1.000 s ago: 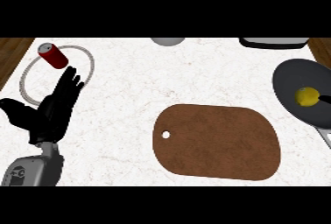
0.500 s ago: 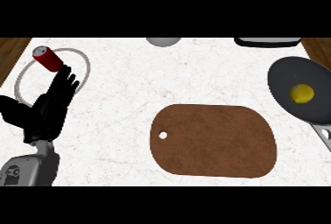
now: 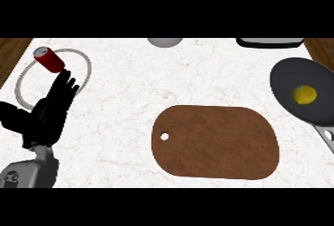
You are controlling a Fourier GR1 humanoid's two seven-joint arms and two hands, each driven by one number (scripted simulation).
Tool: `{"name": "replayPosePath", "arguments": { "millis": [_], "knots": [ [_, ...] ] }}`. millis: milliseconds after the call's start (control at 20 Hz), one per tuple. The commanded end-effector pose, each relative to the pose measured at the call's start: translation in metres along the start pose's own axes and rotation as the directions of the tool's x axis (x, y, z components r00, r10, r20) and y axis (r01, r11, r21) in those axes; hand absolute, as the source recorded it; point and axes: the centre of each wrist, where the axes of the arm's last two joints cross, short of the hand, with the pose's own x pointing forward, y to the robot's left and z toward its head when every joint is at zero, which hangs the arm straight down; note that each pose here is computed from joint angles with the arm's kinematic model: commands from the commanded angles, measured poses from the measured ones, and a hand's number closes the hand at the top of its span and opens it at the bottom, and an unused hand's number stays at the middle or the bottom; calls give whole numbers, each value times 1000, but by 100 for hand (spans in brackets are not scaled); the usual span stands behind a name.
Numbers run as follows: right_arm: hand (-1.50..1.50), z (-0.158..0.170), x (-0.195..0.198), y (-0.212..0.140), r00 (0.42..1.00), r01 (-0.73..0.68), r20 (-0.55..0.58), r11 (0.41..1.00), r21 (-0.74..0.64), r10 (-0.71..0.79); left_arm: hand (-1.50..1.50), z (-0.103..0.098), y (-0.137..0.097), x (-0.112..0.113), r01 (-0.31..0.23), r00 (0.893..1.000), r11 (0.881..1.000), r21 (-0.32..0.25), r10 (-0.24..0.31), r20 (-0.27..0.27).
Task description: Pick the lemon from the cutting board and place it in the pan
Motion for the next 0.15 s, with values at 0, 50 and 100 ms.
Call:
{"name": "replayPosePath", "arguments": {
  "millis": [0,50,100],
  "knots": [
    [-150,27,-16,-11,997,41,58,998,50,-44,0,5,-15,-6,-12,1000,1000,0,12,2],
    [-150,18,-14,-2,998,31,58,999,45,-33,0,-5,-4,5,-7,1000,1000,6,7,4],
    [-150,18,-11,-7,998,47,50,998,39,-49,0,0,-9,-8,7,1000,1000,-2,-7,7]
  ]
}}
